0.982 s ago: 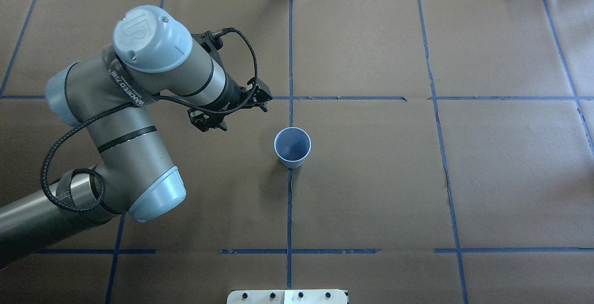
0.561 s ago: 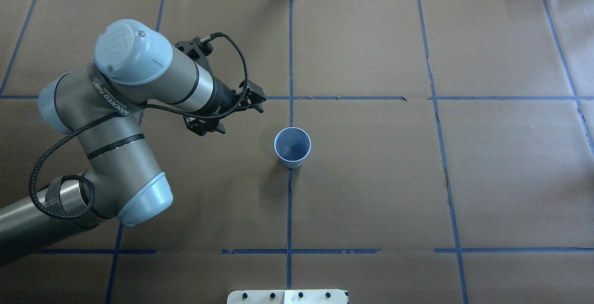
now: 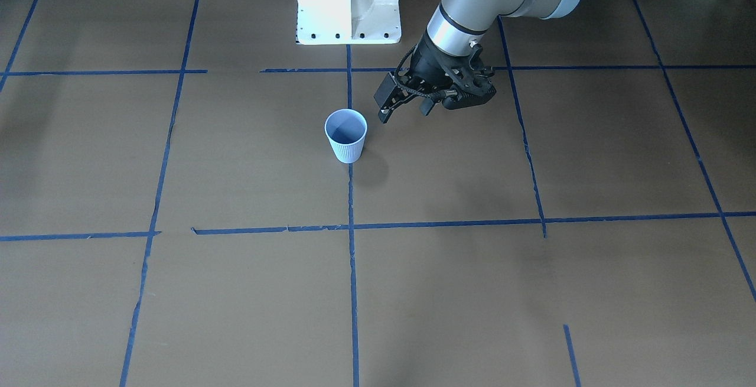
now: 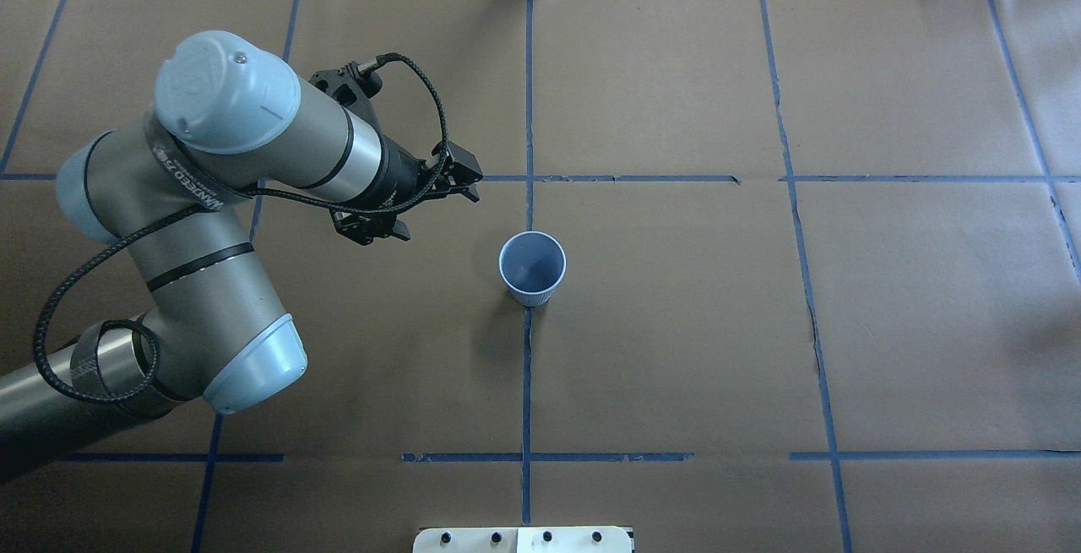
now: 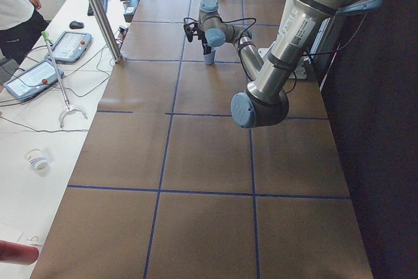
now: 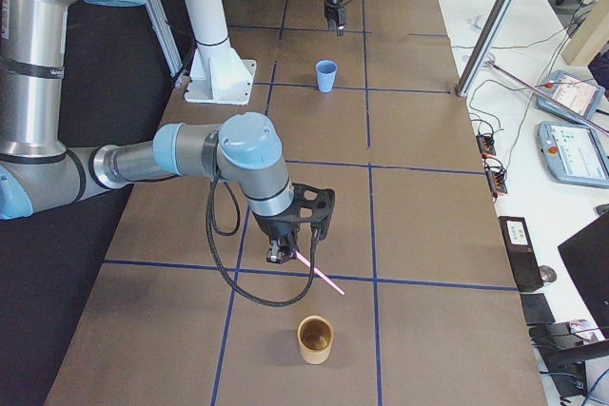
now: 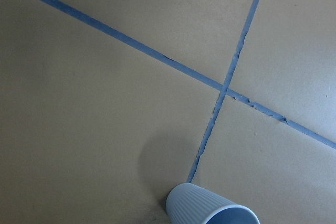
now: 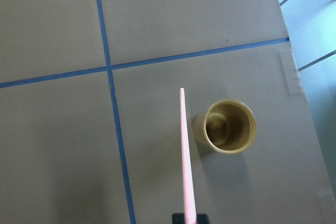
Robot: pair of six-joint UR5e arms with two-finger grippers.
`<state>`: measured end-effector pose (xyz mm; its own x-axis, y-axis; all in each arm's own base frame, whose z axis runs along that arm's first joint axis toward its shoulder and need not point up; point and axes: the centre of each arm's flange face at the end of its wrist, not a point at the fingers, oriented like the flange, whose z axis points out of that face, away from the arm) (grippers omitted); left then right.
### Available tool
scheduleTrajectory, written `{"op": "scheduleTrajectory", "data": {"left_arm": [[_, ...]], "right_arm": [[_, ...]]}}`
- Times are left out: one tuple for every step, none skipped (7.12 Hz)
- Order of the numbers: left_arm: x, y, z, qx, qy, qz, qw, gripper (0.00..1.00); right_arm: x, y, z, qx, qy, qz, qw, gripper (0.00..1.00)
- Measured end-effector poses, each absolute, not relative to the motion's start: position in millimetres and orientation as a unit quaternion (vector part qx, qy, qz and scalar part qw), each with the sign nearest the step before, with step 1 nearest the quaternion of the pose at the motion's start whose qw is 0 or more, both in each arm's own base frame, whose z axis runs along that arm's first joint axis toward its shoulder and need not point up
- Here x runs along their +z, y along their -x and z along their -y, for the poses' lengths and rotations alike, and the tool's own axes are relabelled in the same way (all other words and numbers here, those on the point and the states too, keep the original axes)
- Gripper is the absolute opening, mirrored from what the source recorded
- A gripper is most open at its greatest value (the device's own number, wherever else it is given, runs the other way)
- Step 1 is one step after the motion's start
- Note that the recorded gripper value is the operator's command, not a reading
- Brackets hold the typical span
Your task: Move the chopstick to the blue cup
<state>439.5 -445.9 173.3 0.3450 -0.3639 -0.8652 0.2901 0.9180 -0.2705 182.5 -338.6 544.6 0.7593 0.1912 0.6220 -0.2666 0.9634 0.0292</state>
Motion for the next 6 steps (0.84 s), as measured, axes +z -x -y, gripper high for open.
{"op": "scheduleTrajectory", "data": {"left_arm": [[173.0,-438.5,446.5,-0.2,0.034,-0.537,0.819,1.0],[172.7,-435.7,448.5,-0.201,0.031,-0.537,0.819,1.0],[173.1,-430.9,452.4,-0.2,0.026,-0.538,0.819,1.0],[177.9,-424.0,457.2,-0.201,0.022,-0.536,0.82,1.0],[184.6,-415.7,460.8,-0.199,0.017,-0.534,0.822,1.0],[187.7,-408.6,462.4,-0.191,0.008,-0.533,0.824,1.0]], "right_arm": [[516.4,-176.1,333.6,0.12,-0.06,0.342,0.93,0.0],[493.2,-164.0,332.8,0.113,-0.062,0.376,0.918,0.0],[472.2,-146.3,341.9,0.093,-0.068,0.416,0.902,0.0],[448.7,-121.6,359.8,0.07,-0.069,0.459,0.883,0.0],[423.0,-94.4,379.3,0.057,-0.059,0.506,0.859,0.0],[385.3,-63.6,403.3,0.051,-0.038,0.553,0.83,0.0]]}}
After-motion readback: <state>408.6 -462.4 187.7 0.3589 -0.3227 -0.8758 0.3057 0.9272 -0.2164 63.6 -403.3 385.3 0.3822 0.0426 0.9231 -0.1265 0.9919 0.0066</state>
